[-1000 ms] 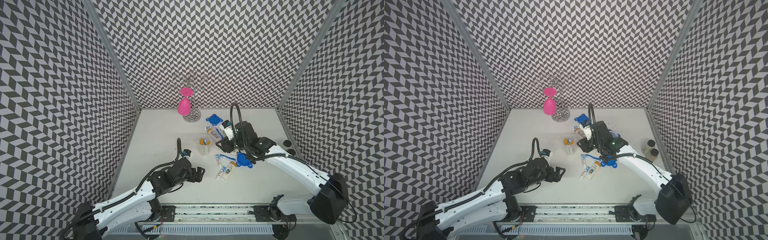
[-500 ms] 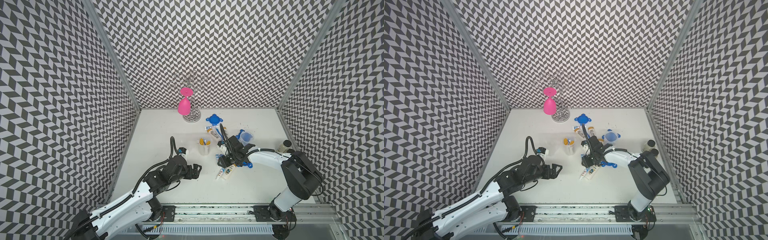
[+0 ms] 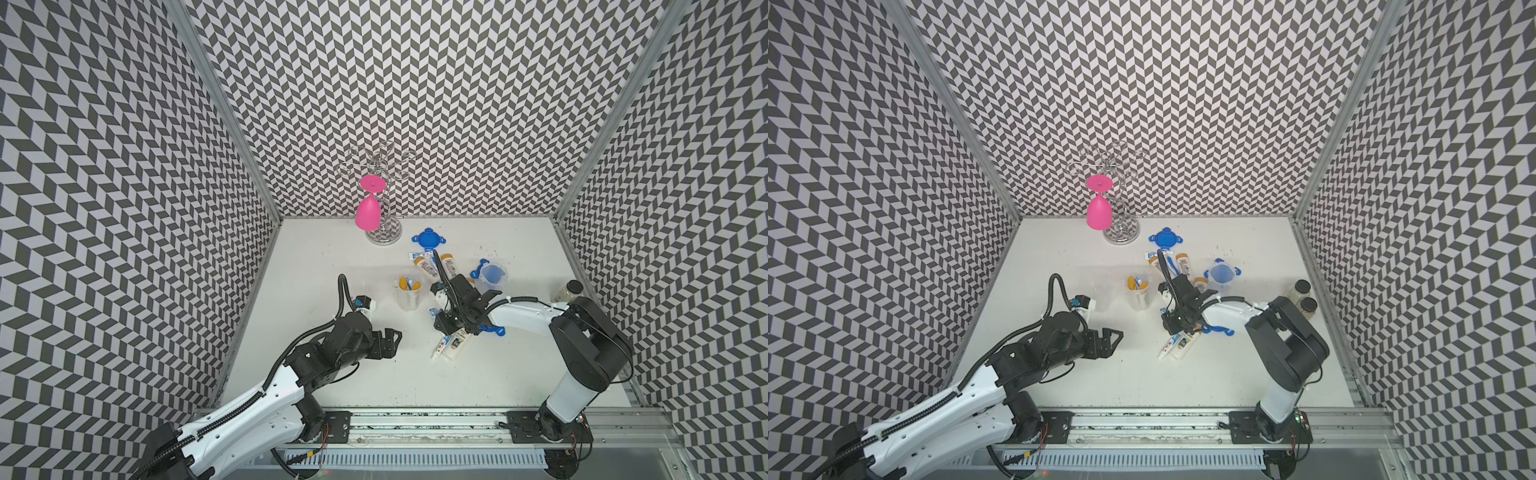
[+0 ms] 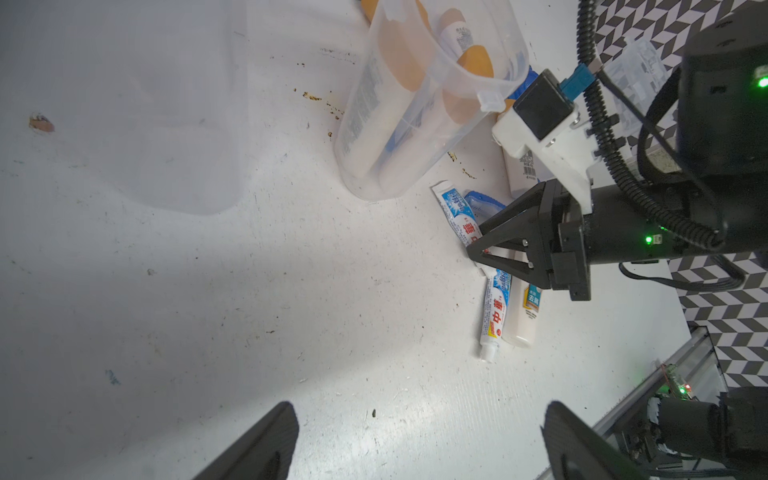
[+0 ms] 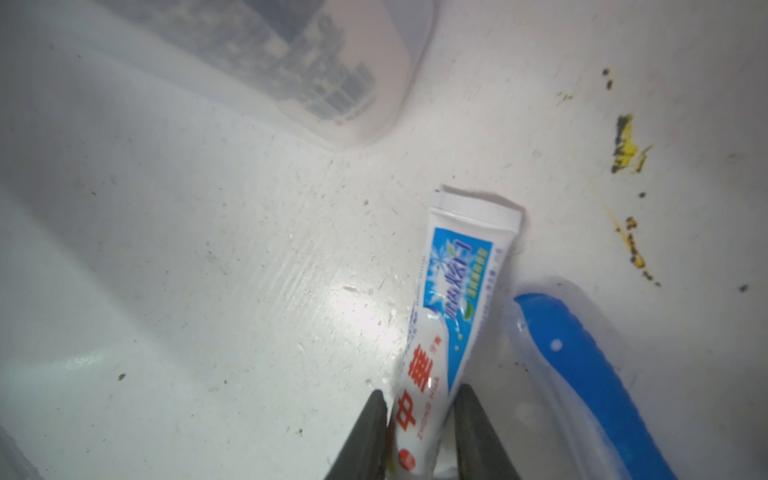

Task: Pack away toiletry kits
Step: Pick up the toiletry item from the center of the board, then place the toiletry item into the container, then move the lid to the center of the board.

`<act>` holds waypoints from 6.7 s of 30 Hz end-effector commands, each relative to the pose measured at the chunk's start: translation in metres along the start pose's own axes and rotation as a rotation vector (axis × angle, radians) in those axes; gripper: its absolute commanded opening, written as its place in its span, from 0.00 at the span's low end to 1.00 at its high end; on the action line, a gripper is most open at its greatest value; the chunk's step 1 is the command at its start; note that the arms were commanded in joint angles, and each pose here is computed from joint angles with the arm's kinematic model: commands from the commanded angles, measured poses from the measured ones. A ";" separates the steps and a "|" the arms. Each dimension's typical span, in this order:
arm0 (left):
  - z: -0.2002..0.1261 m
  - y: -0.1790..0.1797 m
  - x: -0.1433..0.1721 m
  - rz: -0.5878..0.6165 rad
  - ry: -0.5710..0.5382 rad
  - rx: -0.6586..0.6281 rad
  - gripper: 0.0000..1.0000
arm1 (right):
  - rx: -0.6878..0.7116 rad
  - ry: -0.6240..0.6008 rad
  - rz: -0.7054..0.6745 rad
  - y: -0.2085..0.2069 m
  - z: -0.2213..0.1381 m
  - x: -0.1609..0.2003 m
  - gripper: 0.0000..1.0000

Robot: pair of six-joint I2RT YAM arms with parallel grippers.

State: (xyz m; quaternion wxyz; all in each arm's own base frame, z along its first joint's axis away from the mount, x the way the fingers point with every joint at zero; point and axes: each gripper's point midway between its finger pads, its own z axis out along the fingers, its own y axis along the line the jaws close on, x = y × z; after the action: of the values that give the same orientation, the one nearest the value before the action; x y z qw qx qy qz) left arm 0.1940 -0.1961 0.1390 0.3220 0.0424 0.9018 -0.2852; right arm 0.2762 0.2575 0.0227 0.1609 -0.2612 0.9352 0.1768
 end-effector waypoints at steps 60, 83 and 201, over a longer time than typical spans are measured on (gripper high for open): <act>0.016 -0.122 -0.146 0.215 -0.232 0.337 0.00 | -0.186 -0.640 -0.178 0.071 -0.186 -0.045 0.80; 0.069 -0.051 -0.171 0.463 -0.351 -0.085 0.00 | -0.024 -0.528 -0.050 0.035 -0.163 -0.034 0.85; -0.029 -0.058 -0.174 0.234 -0.491 0.285 1.00 | 0.244 0.219 0.584 -0.051 -0.048 0.138 0.57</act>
State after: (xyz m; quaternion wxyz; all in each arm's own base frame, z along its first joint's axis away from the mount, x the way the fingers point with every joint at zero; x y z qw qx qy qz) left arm 0.2976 -0.2164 0.2876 0.5364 0.1245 0.7437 -0.3790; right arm 0.2271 0.1378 0.0194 0.1307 0.0414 0.9874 0.0791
